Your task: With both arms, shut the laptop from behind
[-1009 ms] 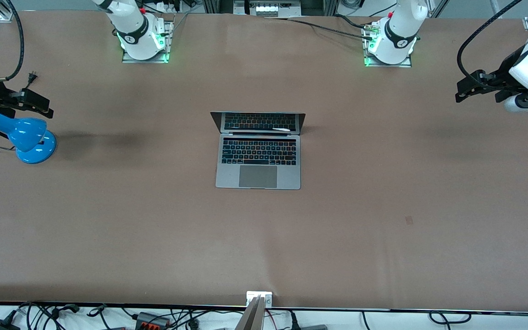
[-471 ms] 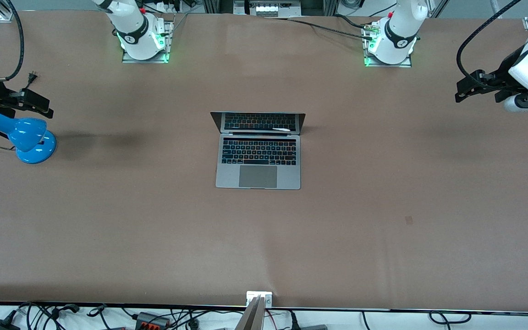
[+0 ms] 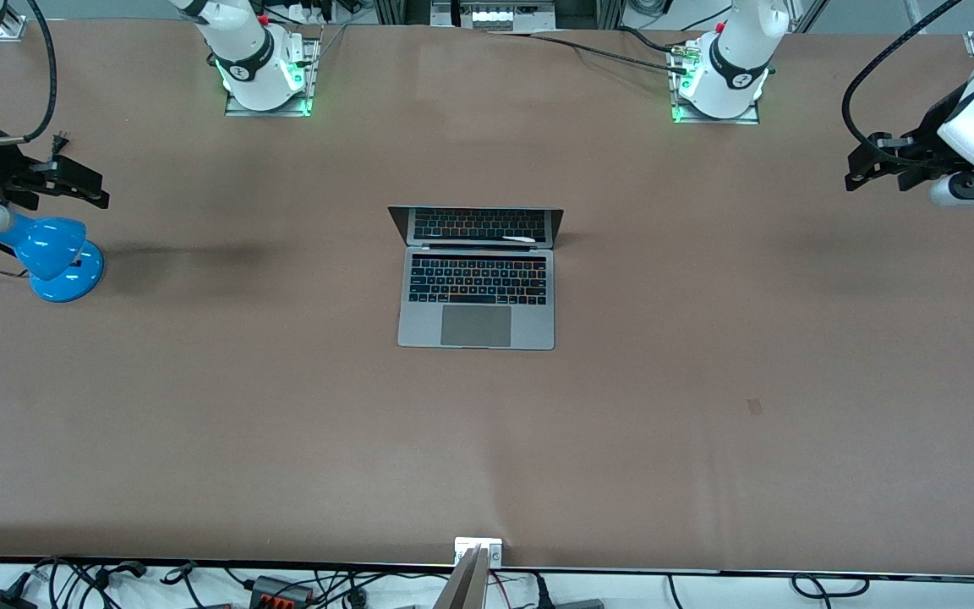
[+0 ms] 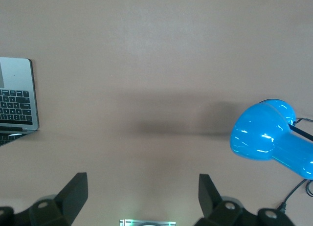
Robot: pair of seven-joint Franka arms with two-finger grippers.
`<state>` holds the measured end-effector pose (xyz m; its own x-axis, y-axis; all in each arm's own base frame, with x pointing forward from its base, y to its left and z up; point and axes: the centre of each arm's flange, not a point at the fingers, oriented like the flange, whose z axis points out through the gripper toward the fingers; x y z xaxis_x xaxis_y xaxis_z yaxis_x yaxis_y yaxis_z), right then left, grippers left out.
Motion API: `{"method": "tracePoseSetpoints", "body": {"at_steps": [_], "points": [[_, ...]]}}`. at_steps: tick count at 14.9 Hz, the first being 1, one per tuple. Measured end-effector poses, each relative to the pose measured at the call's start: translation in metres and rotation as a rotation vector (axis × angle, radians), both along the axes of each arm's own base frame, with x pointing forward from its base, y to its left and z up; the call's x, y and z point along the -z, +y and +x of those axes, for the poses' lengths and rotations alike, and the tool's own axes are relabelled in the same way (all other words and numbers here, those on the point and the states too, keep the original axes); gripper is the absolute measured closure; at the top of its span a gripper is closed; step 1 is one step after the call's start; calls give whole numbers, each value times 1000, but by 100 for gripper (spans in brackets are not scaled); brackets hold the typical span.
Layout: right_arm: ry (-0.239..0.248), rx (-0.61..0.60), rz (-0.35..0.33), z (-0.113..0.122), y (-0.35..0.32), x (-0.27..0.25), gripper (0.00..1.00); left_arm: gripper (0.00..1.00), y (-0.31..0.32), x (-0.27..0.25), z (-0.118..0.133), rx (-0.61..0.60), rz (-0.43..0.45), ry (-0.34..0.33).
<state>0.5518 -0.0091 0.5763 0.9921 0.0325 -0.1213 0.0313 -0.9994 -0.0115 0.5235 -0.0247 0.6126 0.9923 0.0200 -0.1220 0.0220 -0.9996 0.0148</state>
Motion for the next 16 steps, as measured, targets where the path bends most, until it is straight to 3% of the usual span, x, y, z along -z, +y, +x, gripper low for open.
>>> {"method": "tracePoseSetpoints", "body": {"at_steps": [5, 6, 7, 12, 16], "points": [[50, -8, 4, 8, -1, 22, 0, 91, 0, 1, -2, 2, 0, 13], [63, -13, 5, 11, -1, 29, 0, 97, 0, 1, -2, 3, -1, 13], [73, -15, 6, 13, -2, 35, 0, 97, 0, 1, -2, 3, -1, 13], [140, -23, 10, 9, -2, 43, 48, 99, 0, -1, -4, 5, -1, 27], [152, -24, 11, 8, -2, 42, 89, 99, 0, 0, -10, 9, 1, 70]]}}
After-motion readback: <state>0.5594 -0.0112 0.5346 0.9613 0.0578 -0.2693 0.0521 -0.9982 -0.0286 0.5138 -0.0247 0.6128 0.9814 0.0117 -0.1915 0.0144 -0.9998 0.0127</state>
